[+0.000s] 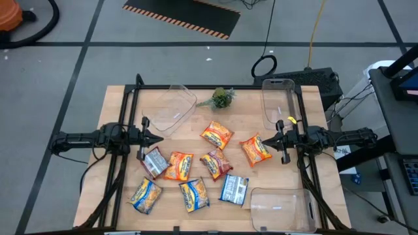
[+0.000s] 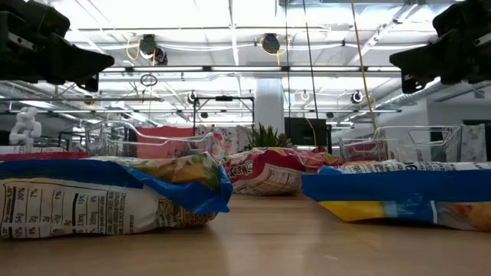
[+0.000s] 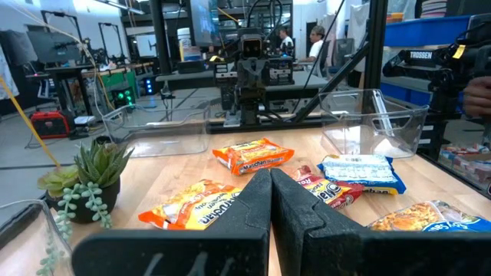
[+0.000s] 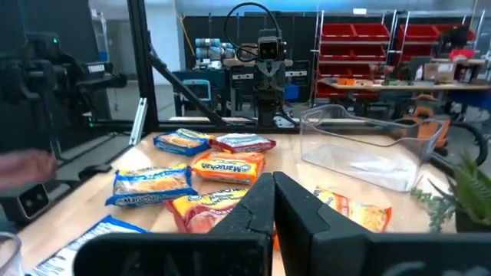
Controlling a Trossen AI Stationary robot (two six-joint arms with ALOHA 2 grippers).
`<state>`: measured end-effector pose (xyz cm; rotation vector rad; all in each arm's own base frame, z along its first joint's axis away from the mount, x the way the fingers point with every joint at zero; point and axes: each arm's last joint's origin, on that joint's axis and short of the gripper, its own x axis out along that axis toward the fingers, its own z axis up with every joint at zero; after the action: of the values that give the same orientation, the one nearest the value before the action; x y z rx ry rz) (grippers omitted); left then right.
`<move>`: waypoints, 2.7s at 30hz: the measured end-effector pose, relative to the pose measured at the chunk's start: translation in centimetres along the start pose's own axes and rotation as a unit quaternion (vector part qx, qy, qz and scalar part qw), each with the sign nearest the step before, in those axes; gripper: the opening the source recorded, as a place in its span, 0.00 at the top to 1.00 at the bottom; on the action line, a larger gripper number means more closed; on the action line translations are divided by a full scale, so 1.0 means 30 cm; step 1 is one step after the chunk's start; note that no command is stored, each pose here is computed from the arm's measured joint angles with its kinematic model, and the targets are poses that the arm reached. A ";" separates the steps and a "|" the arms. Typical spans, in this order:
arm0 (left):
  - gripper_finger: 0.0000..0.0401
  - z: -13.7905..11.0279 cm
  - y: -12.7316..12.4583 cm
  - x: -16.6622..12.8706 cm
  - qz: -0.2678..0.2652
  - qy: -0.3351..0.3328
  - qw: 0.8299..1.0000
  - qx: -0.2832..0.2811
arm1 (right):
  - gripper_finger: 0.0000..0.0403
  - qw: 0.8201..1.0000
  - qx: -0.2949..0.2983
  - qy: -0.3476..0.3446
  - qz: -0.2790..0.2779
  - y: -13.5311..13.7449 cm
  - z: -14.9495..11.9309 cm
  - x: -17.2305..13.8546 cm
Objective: Sort Maruchan noodles
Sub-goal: Put the top right orange noodle pack into the top left transparent bin
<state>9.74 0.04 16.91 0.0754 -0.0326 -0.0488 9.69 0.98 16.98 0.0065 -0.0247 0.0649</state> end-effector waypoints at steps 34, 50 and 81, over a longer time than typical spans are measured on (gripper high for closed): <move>0.99 0.002 0.000 0.000 0.000 -0.003 1.000 0.000 | 1.00 0.982 0.024 0.179 -0.062 0.003 0.750 0.195; 0.99 0.018 0.003 -0.001 0.008 -0.027 0.999 -0.027 | 0.98 0.854 0.153 0.472 -0.157 0.032 0.669 0.306; 0.99 0.468 0.058 0.029 0.106 0.044 0.993 -0.013 | 0.54 0.748 0.155 0.622 -0.174 0.199 0.110 0.225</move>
<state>10.21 0.68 31.07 0.0486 0.0485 0.1665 15.95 7.36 20.48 0.3026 1.3455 -0.3176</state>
